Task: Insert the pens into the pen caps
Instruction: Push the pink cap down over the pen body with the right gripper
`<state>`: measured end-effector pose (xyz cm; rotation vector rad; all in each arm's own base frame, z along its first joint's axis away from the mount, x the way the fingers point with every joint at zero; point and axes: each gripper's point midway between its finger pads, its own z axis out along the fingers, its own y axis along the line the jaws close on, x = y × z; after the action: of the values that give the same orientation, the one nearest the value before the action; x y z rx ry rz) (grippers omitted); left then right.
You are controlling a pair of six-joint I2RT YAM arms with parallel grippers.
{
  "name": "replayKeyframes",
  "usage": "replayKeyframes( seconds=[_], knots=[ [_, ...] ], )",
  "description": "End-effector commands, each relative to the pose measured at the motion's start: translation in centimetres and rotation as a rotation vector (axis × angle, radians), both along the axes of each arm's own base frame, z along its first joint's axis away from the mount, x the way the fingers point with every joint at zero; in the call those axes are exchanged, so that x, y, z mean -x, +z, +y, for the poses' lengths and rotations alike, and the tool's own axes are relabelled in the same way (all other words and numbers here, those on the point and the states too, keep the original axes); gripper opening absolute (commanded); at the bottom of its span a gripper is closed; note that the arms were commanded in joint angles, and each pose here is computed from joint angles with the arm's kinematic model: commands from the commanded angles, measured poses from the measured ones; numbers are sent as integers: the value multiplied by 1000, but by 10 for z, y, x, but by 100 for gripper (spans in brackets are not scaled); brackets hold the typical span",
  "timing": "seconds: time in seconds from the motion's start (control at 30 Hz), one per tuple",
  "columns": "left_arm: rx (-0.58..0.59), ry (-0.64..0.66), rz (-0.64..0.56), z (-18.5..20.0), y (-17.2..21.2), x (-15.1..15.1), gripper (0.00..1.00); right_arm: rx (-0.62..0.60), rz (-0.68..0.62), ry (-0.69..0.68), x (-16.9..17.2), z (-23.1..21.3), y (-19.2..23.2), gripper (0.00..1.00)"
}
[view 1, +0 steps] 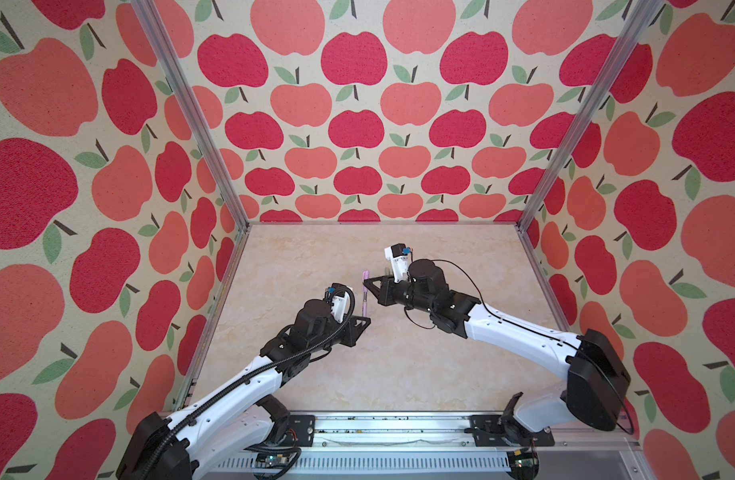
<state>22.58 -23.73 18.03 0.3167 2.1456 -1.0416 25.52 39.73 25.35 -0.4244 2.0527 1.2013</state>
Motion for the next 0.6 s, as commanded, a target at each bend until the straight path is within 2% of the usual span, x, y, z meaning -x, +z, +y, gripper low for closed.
replayKeyframes(
  seconds=[0.0,0.57],
  knots=[
    [92,40,-193,2,64,-21,1,45,58,156,39,3,-19,5],
    [89,35,-253,13,84,-19,1,49,21,208,50,-3,-4,5]
  ],
)
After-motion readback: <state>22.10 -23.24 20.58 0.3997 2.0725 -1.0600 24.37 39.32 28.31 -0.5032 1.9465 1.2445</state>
